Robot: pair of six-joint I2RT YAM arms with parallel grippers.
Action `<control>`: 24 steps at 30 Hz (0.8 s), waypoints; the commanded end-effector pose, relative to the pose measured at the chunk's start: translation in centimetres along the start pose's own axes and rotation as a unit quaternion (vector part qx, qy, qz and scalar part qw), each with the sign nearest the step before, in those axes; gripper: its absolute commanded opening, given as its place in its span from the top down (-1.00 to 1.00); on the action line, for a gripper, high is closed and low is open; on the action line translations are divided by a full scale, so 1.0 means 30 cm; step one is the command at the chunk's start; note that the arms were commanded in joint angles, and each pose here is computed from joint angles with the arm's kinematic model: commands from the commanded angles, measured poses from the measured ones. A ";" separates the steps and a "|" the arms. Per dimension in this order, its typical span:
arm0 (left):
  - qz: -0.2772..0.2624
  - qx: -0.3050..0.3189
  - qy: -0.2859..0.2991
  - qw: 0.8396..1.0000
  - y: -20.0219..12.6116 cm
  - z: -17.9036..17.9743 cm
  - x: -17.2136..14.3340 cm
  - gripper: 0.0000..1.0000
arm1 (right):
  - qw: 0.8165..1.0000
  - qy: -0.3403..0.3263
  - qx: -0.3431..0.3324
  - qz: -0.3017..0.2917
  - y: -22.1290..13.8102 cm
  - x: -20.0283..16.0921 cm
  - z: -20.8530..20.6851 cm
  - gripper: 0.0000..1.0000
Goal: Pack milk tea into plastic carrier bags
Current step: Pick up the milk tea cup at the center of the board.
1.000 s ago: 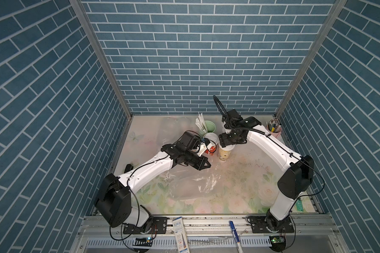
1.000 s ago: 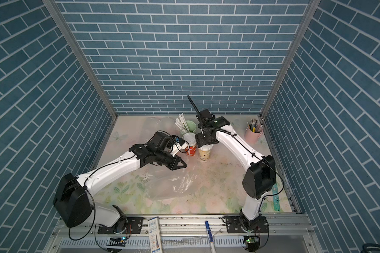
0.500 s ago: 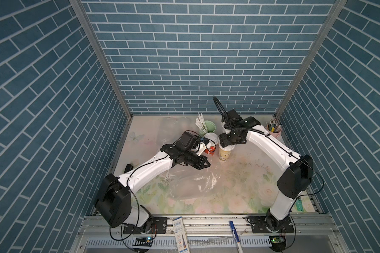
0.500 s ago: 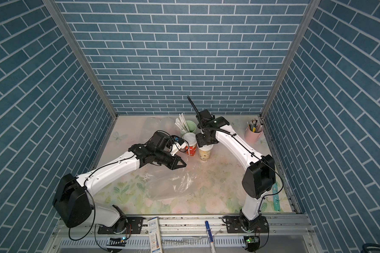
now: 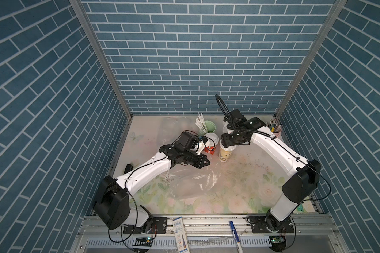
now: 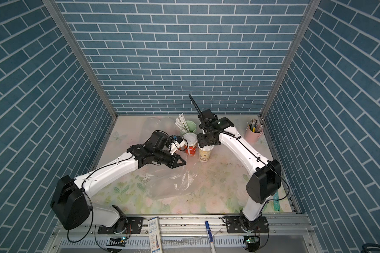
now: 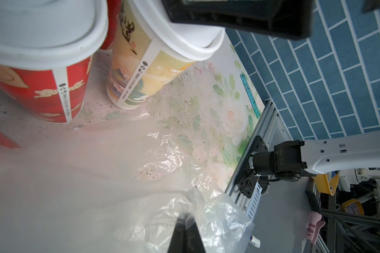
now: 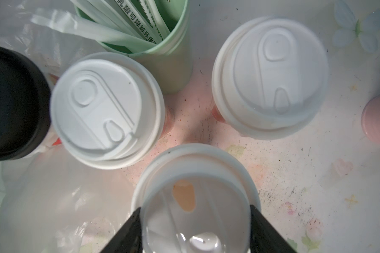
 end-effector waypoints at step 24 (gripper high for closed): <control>-0.091 0.004 -0.021 0.996 -0.017 0.001 0.050 1.00 | 0.973 0.041 0.197 -0.110 -0.416 -0.201 0.005 -0.13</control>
Point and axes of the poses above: each gripper's point midway between its finger pads, its own y axis out along the fingers, its own z axis along the line the jaws close on, x = y × z, the point moved 10 cm from there along -y, back along the fingers, and after that the axes turned 2 degrees about y, right-handed, at the moved point
